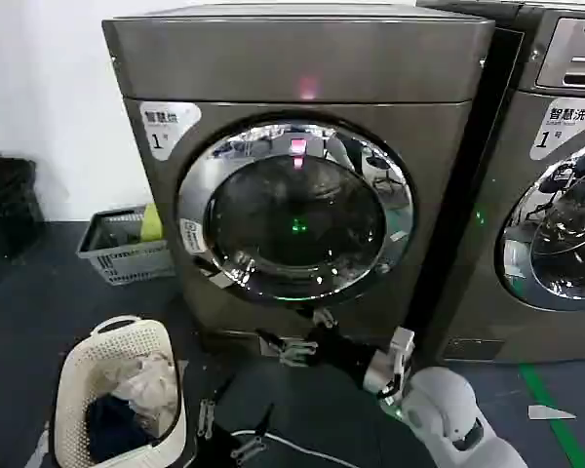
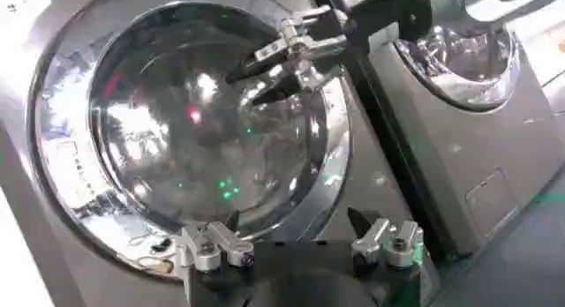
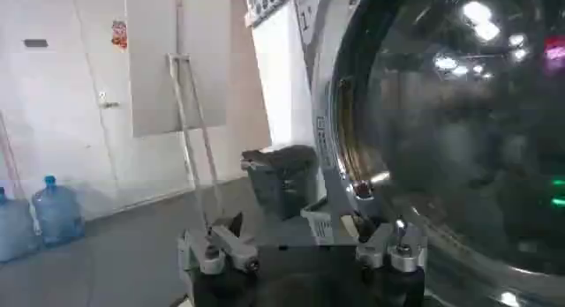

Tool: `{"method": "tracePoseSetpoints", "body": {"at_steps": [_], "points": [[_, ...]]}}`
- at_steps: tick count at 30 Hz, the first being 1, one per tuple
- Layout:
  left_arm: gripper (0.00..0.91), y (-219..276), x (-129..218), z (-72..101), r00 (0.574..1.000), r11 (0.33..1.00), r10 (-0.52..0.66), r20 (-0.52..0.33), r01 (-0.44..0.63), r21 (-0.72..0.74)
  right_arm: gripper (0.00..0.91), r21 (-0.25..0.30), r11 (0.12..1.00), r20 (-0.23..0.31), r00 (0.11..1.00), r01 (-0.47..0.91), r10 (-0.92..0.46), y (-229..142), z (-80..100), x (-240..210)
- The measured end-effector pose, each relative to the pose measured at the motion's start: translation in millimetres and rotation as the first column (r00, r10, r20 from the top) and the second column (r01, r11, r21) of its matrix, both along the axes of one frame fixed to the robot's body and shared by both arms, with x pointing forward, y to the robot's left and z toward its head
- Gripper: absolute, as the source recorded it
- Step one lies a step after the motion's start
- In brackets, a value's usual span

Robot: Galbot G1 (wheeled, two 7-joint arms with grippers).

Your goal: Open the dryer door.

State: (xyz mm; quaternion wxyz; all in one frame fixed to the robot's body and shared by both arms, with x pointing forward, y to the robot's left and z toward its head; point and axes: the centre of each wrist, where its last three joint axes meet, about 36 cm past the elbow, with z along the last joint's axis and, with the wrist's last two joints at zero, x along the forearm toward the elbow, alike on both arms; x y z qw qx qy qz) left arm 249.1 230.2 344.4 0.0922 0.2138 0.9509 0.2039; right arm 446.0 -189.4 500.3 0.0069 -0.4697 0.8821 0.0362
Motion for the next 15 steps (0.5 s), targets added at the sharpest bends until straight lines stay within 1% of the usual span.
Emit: {"method": "tracePoseSetpoints", "body": {"at_steps": [2,8,10,12,15], "points": [[0.907,0,0,-0.2,1.0,1.0,0.0,0.0,0.0,0.0,0.907,-0.005,1.0,0.035,0.999,0.008,-0.008,0,0.0,4],[0.907,0,0,-0.3,1.0,1.0,-0.002,-0.001,0.002,0.001,0.907,-0.032,0.999,0.112,0.993,0.032,-0.028,1,-2.0,19],[0.907,-1,-1,0.5,1.0,1.0,-0.002,0.001,0.002,0.0,0.907,-0.04,0.998,0.131,0.99,0.047,-0.042,1,-3.7,25],[0.907,0,-2,0.4,1.0,1.0,-0.002,-0.002,0.002,0.001,0.907,-0.031,0.997,0.148,0.987,0.07,-0.065,4,-6.2,32],[0.907,0,-3,0.9,1.0,1.0,-0.003,-0.003,0.003,0.003,0.907,-0.023,0.995,0.158,0.984,0.093,-0.088,8,-10.0,40]]}}
